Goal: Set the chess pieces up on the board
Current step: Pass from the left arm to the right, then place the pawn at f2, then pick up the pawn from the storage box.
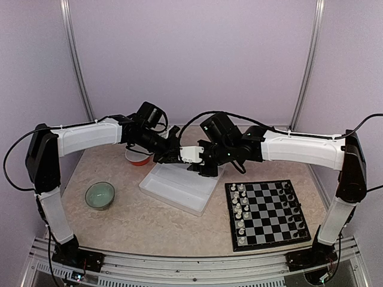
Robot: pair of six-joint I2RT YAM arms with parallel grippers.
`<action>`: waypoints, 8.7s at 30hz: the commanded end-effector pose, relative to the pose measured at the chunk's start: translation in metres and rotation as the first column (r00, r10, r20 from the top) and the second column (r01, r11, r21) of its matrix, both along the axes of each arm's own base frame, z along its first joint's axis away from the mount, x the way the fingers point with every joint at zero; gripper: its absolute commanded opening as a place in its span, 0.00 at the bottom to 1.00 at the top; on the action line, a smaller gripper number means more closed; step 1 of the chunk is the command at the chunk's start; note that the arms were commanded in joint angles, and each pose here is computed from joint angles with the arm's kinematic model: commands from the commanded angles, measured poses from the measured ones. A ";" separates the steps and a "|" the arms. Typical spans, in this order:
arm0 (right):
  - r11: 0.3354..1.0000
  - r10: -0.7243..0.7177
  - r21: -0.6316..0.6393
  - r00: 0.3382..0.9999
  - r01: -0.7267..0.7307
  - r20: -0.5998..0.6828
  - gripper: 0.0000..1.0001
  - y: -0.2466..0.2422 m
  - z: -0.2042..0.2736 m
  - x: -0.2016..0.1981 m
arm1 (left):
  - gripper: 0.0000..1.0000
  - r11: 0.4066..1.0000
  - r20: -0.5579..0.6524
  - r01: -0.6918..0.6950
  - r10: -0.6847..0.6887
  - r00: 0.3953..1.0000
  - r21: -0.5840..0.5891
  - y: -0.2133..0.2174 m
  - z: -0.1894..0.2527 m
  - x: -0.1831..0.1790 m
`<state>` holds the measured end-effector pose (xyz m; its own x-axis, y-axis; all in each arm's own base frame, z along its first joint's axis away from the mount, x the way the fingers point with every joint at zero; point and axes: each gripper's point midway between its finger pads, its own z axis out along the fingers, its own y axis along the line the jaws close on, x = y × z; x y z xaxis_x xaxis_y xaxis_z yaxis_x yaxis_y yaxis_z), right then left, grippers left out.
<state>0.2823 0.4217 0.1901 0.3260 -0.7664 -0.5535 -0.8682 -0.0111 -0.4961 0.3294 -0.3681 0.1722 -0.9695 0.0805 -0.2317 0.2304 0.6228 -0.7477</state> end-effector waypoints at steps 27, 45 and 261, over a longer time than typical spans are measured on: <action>0.997 -0.058 -0.029 0.972 0.066 0.226 0.25 -0.005 0.032 0.004 | 0.09 0.948 -0.092 0.010 -0.041 0.995 -0.317 -0.007 0.052 -0.017; 0.989 -0.145 0.020 0.943 0.146 0.298 0.30 -0.011 0.043 0.018 | 0.10 0.934 -0.119 0.010 -0.056 0.991 -0.357 -0.009 0.058 -0.021; 0.945 -0.265 0.040 0.833 0.324 -0.485 0.48 -0.139 -0.033 0.078 | 0.66 0.495 -0.102 0.127 -0.077 0.992 0.860 0.134 -0.136 -0.032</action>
